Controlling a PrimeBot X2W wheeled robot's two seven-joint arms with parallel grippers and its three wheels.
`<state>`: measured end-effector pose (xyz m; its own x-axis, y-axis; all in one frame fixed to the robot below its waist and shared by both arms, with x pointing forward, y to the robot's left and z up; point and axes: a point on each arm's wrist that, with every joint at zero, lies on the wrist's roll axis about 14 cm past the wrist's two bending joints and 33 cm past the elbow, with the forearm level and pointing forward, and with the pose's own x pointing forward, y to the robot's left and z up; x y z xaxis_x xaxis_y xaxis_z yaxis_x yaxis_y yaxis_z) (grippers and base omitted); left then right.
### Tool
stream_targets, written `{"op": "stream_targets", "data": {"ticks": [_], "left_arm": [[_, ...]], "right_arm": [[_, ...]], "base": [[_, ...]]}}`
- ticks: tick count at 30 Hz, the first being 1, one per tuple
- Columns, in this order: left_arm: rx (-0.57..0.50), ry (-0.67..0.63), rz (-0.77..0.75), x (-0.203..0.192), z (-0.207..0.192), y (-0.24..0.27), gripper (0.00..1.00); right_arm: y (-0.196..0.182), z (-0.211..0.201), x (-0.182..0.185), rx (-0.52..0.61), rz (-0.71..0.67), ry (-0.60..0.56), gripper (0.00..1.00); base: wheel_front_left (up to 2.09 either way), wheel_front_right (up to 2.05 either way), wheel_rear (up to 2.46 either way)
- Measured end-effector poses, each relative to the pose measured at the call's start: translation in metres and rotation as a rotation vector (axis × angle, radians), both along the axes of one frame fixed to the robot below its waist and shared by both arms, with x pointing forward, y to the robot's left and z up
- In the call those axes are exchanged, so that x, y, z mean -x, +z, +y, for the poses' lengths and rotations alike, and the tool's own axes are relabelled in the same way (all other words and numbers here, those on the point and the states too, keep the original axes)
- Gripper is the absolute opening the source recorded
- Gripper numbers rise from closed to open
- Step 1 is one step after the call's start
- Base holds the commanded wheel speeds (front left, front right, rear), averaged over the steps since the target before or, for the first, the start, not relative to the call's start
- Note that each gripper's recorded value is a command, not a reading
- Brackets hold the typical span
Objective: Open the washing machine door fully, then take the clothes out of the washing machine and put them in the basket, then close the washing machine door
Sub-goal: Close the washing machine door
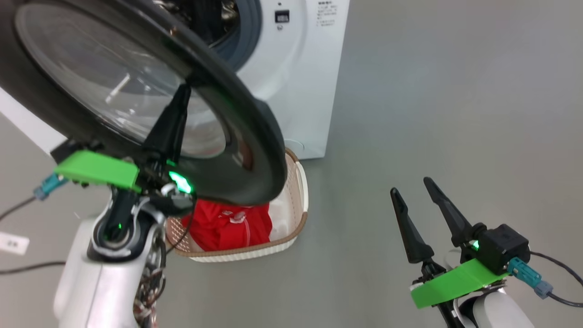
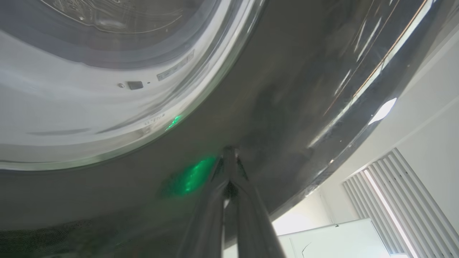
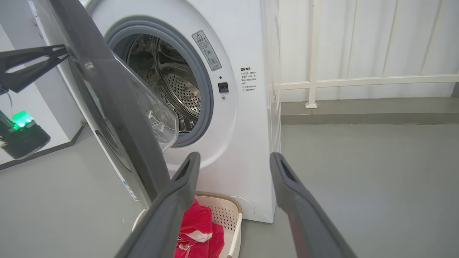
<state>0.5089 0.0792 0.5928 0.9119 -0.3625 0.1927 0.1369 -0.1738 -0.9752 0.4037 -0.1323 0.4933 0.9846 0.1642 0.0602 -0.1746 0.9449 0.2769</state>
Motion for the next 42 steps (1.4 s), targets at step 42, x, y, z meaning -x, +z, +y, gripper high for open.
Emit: {"op": "stream_targets", "data": {"ticks": [42], "left_arm": [[0.014, 0.037, -0.03, -0.112, -0.049, 0.016, 0.0]], "right_arm": [[-0.036, -0.009, -0.032, 0.032, 0.076, -0.012, 1.0]], "base": [[0.0, 0.0, 0.0]]}}
